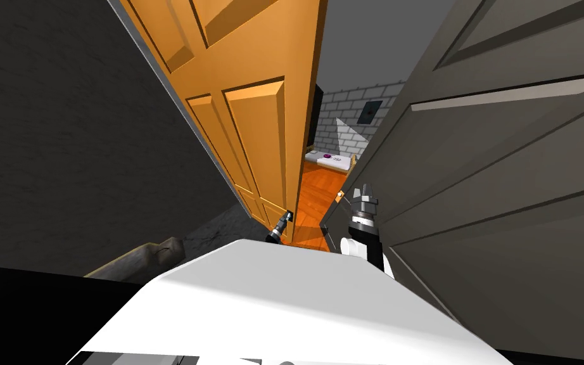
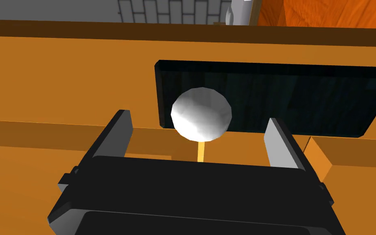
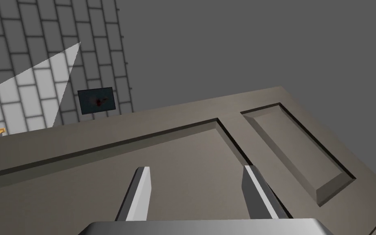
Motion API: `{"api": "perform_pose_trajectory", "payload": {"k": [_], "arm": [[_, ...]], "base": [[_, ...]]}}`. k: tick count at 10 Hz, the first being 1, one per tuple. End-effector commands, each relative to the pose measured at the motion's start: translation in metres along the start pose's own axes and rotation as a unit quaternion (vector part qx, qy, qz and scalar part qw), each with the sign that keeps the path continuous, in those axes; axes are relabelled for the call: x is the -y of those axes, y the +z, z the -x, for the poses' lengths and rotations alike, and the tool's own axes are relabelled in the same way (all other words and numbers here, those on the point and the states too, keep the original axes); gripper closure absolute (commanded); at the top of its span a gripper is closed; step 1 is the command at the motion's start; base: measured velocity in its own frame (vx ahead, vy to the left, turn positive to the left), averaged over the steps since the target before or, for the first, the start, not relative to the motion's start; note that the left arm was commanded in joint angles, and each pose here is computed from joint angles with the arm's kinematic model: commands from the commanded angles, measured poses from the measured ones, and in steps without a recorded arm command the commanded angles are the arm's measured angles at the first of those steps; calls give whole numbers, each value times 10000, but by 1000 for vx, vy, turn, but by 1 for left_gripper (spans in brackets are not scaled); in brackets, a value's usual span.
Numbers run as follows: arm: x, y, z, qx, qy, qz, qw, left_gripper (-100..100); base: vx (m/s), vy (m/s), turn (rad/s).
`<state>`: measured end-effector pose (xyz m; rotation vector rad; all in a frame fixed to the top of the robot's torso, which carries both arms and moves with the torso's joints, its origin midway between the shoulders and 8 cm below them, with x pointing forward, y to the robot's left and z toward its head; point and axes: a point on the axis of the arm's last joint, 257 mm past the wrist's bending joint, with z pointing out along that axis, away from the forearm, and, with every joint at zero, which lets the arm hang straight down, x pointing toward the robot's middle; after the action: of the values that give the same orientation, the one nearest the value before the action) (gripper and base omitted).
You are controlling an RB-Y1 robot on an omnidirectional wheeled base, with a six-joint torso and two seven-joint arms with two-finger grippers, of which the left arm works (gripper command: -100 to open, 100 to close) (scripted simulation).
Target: Push the door open
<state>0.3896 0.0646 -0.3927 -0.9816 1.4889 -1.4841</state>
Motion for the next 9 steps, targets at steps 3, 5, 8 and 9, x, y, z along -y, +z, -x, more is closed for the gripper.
{"api": "perform_pose_trajectory", "payload": {"k": [3, 5, 8, 9], "arm": [[2, 3, 0, 15, -9, -5, 10000, 100], [2, 3, 0, 15, -9, -5, 10000, 100], [2, 3, 0, 15, -9, -5, 10000, 100], [-12, -15, 71, 105, 29, 0, 9999, 100]], "base": [[60, -44, 1], [-14, 13, -10], [-2, 2, 0], [43, 19, -29]]}}
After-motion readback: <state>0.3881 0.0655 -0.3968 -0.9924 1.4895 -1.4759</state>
